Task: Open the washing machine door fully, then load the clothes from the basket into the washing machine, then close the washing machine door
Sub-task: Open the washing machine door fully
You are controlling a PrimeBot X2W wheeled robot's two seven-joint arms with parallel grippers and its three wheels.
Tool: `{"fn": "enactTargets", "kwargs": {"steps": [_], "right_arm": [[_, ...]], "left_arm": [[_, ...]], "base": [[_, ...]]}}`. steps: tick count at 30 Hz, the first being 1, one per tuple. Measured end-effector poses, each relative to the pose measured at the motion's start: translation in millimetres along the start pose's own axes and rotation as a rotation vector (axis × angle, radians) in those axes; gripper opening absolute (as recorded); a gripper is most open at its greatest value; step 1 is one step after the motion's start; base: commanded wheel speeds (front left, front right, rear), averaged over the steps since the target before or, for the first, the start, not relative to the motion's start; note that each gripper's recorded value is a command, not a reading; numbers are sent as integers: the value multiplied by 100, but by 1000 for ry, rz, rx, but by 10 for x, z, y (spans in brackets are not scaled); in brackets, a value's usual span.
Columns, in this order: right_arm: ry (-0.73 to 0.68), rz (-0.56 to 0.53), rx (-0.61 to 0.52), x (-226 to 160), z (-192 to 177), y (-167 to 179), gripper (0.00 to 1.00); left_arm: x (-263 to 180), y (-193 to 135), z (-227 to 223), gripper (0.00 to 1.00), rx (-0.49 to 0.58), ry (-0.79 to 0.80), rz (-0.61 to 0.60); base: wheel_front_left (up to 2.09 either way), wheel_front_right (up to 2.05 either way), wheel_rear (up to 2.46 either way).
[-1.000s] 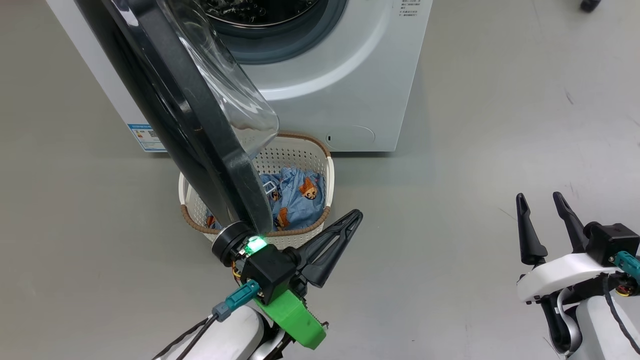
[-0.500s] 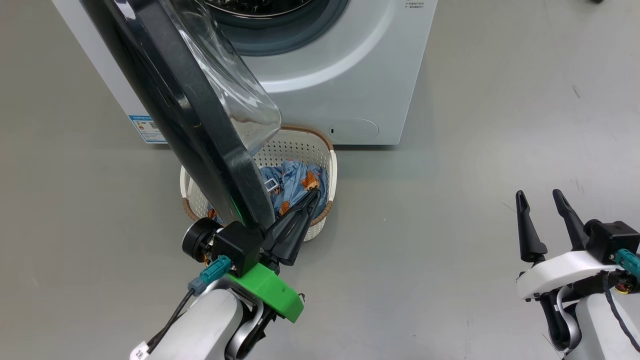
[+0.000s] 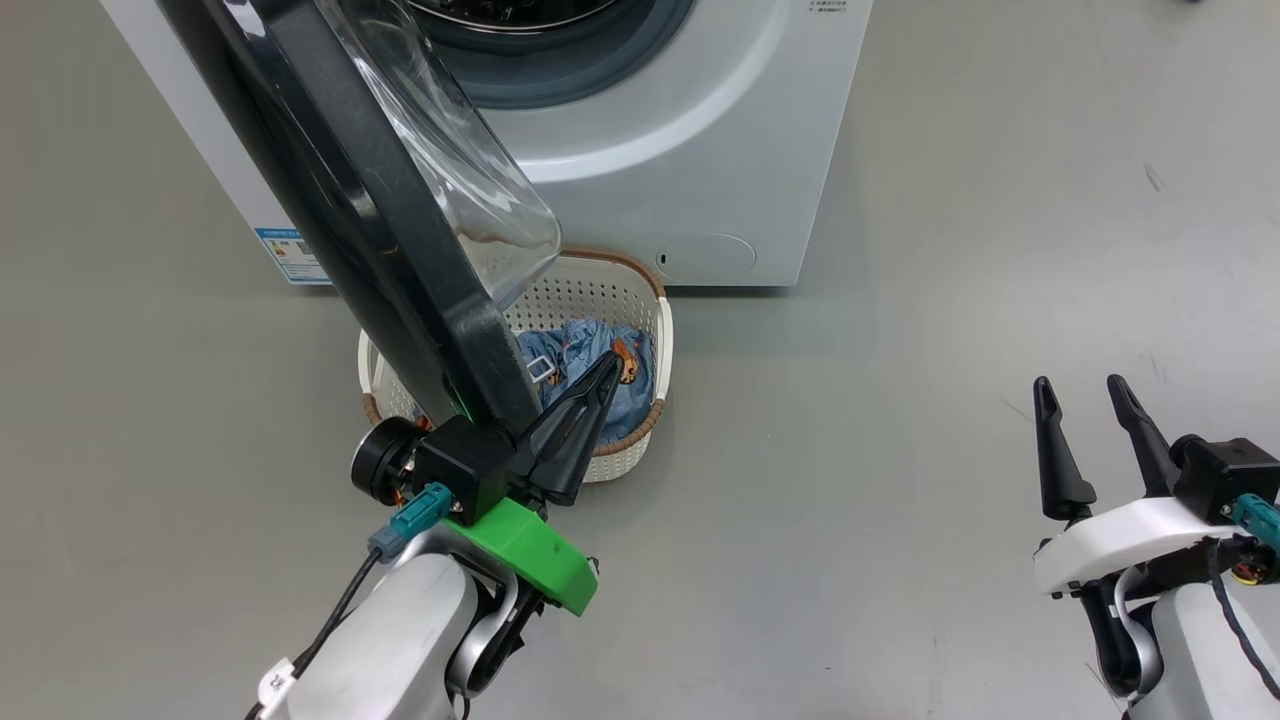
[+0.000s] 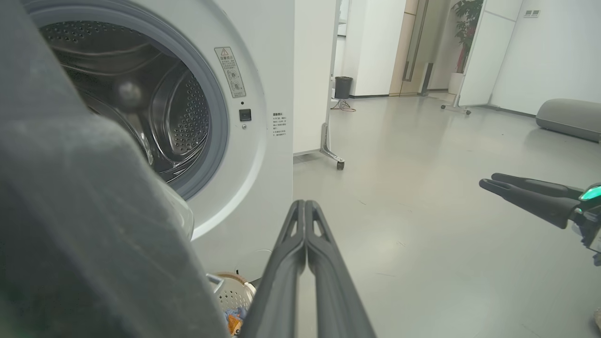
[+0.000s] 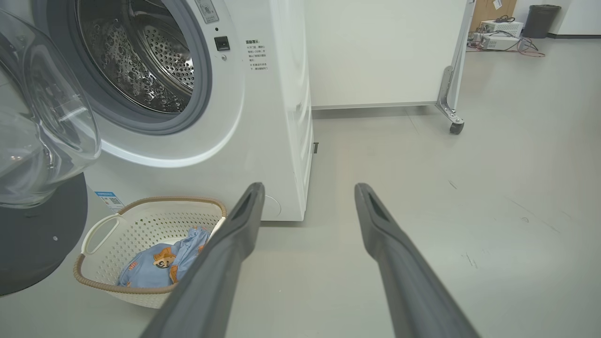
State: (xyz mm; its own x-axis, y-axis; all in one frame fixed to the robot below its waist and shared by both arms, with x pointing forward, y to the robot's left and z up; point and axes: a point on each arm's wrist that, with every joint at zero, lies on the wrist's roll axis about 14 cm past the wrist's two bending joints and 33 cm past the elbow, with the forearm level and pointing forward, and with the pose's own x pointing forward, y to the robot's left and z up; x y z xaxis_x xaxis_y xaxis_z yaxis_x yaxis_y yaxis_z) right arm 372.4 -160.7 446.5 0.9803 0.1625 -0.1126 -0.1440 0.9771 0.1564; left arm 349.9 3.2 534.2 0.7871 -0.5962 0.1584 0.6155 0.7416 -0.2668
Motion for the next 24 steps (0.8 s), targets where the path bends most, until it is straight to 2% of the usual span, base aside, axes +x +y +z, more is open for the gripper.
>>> {"fn": "enactTargets", "kwargs": {"steps": [11, 24], "right_arm": [[5, 3, 3, 35, -13, -6, 100], [15, 46, 9, 125, -44, 146, 100]], "left_arm": [[-23, 138, -31, 0, -5, 8, 51], [-102, 241, 4, 0, 0, -5, 109]], "base": [[0, 0, 0], [0, 0, 0]]}}
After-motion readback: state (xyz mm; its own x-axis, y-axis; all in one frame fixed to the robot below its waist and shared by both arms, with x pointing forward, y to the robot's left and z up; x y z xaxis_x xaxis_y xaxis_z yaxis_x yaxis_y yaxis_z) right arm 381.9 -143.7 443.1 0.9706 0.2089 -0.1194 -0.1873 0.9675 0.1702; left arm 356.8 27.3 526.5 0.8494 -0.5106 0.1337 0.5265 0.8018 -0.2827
